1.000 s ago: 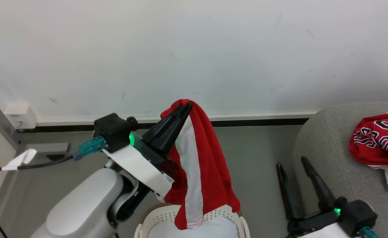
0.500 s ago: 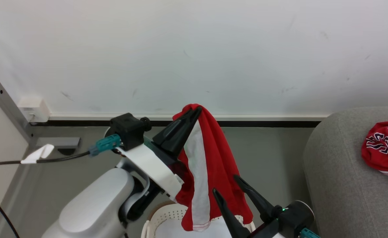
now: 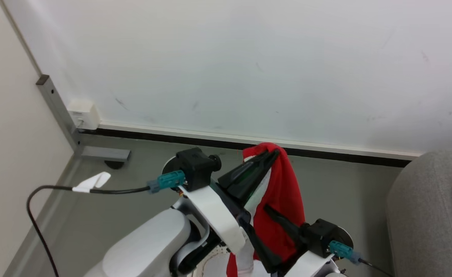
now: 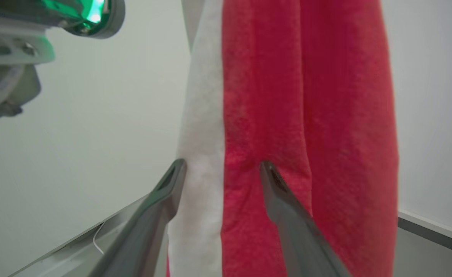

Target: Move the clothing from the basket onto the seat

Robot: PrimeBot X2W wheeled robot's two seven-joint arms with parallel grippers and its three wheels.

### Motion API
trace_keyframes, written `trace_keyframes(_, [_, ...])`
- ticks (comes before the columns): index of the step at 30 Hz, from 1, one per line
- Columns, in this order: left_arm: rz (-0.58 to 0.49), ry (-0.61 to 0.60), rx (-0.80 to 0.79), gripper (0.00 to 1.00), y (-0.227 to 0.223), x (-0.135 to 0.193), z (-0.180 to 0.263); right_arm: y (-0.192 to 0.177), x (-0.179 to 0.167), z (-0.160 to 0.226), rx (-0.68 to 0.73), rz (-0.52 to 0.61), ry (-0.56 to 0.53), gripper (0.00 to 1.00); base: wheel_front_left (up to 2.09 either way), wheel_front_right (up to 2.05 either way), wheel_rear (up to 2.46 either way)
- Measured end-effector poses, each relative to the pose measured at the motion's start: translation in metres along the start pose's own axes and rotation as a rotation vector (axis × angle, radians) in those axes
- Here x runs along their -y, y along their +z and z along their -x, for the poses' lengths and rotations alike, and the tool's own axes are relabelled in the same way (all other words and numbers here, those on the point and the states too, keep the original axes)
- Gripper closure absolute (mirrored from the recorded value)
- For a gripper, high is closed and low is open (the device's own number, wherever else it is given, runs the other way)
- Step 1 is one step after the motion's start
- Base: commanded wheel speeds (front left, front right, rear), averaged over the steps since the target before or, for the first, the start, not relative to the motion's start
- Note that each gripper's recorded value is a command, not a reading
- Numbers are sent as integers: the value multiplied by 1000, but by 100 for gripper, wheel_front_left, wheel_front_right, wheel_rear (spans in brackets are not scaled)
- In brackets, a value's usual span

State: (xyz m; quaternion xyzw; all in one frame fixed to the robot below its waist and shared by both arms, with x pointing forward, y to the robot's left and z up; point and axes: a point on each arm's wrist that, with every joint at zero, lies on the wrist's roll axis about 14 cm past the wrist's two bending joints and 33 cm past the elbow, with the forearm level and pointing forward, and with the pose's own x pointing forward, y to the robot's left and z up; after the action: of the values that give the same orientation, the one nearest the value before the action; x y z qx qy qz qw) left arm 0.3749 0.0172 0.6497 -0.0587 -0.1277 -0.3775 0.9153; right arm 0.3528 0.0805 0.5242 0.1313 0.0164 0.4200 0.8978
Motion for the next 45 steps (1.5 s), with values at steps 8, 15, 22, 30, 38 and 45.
trace_keyframes(8, [-1,-24,-19,100,1,19,11,-14,11,-15,-85,49,-2,0,0,0,0])
trace_keyframes(15, [-15,-18,-28,100,3,24,20,-1,24,-28,-70,70,-32,0,0,0,0])
trace_keyframes(22, [-12,11,-35,100,1,17,25,8,29,-34,-49,85,-42,100,0,0,0])
trace_keyframes(30, [10,66,-49,100,-8,-4,26,-1,23,-25,-60,62,-30,100,0,0,0])
trace_keyframes(38, [24,111,-66,100,-19,-24,24,-6,22,-8,-37,12,-53,100,0,0,0])
trace_keyframes(45, [42,91,-93,60,-33,-21,21,8,35,3,25,29,-105,100,0,0,0])
